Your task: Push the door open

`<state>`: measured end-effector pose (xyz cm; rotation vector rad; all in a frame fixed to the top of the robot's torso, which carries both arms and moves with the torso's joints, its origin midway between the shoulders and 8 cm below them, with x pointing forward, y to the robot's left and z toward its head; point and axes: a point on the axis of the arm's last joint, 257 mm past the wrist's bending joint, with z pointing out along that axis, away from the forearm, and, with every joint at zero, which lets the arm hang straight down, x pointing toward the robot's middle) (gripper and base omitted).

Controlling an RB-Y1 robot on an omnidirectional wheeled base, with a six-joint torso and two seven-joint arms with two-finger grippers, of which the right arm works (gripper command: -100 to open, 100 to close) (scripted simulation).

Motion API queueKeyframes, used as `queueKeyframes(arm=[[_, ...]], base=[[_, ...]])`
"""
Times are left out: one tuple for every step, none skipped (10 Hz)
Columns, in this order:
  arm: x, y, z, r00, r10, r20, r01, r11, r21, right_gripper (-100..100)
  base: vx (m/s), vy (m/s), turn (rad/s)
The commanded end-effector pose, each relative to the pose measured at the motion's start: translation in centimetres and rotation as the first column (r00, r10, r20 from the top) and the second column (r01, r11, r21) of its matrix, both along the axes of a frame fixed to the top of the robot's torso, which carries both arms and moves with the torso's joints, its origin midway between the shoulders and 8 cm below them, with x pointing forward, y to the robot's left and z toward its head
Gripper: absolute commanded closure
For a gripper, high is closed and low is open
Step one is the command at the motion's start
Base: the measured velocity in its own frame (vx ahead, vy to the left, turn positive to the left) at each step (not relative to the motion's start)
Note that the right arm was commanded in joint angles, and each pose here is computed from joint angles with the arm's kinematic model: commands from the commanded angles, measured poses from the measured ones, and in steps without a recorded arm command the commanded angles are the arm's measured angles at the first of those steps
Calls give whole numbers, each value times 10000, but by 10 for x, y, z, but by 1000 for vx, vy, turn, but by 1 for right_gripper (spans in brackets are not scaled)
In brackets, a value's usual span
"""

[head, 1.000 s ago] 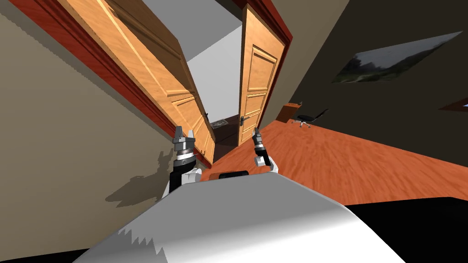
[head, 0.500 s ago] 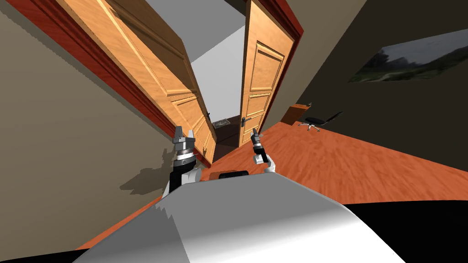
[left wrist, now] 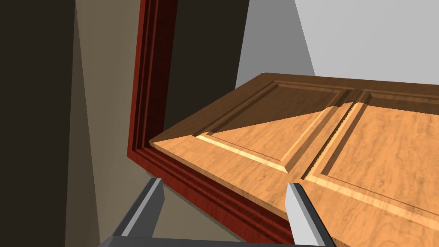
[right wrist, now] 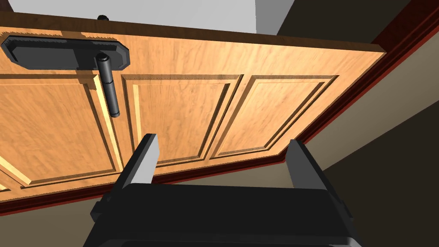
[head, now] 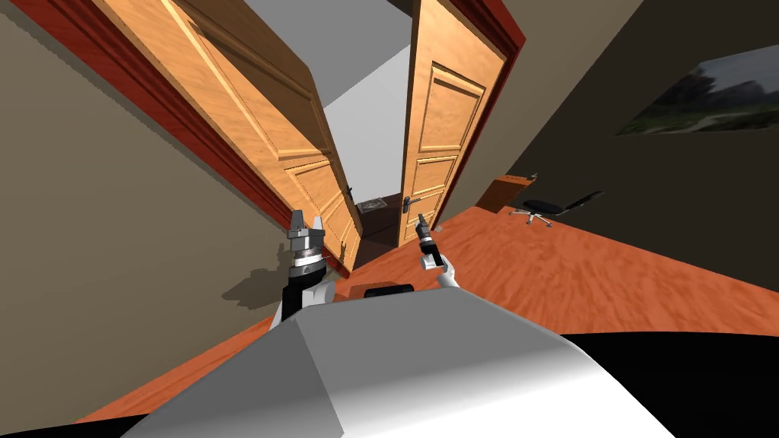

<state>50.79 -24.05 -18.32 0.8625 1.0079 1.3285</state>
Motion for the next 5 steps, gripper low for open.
queueKeyframes(arm=[[7,-1,-9,9997,42,-232,-41,10000,62,-100],[12,-1,-14,9993,66,-359,-62,9999,96,-100],[17,-2,-19,9988,88,-477,-82,9999,129,-100],[17,-2,-19,9988,86,-486,-80,9999,128,-100],[21,-2,-24,9981,104,-612,-95,9998,160,-100]], base=[[37,-127,135],[42,-127,147],[55,-133,136],[31,-86,41],[19,-68,82]])
